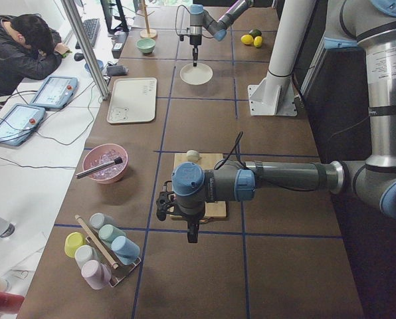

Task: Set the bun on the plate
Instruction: 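Slide the white plate with the right gripper toward the table center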

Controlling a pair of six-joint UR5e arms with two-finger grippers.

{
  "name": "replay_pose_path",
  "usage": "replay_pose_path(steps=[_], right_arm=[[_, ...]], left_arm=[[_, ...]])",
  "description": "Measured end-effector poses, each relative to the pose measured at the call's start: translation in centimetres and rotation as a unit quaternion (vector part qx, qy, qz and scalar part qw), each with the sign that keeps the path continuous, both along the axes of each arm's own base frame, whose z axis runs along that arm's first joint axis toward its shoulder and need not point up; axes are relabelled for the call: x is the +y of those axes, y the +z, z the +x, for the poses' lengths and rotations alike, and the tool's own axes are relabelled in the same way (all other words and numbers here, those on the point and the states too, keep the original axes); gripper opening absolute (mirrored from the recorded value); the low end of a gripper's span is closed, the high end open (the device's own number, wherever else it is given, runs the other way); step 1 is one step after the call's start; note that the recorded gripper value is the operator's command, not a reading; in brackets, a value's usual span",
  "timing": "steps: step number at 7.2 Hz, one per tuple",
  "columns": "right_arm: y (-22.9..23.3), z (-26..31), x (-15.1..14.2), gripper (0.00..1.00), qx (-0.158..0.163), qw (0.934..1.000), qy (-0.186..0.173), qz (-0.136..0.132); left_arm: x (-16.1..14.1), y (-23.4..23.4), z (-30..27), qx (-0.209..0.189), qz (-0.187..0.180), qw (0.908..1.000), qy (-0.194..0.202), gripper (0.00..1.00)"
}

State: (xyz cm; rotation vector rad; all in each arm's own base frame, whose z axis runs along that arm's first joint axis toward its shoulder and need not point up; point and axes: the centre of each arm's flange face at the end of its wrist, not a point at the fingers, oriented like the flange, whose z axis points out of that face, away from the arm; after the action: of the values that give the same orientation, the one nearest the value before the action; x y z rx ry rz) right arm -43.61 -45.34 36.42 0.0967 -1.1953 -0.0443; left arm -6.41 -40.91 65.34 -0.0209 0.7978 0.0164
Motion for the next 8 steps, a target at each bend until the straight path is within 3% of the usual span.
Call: replay_pose_path(steps=[2,3,4,6,8], right_arm=[[-6.3,-8.1,1.0,0.09,0.04,0.9987,0.024,-0.022],[-7.9,-9.8,1.5,0.59,0.046,0.9978,0.032,-0.035],[-8.5,-10.6,1.9,1.0,0.048,0.9972,0.037,-0.045],[-8.9,-10.8,2.1,1.0,0.062,0.9955,0.04,-0.059],[-9.8,-6.1,0.0,1.0,0.106,0.9901,0.038,-0.085]], left_arm=[[0.0,0.0,0.0,0.0,0.0,1.0,0.0,1.0],[0.0,0.0,0.0,0.0,-0.001,1.0,0.0,1.0],[0.0,0.0,0.0,0.0,-0.001,1.0,0.0,1.0],[-0.1,-0.2,0.0,0.001,0.004,1.0,0.001,1.0],[-0.3,-0.7,0.1,-0.001,0.014,0.9999,0.003,1.0]])
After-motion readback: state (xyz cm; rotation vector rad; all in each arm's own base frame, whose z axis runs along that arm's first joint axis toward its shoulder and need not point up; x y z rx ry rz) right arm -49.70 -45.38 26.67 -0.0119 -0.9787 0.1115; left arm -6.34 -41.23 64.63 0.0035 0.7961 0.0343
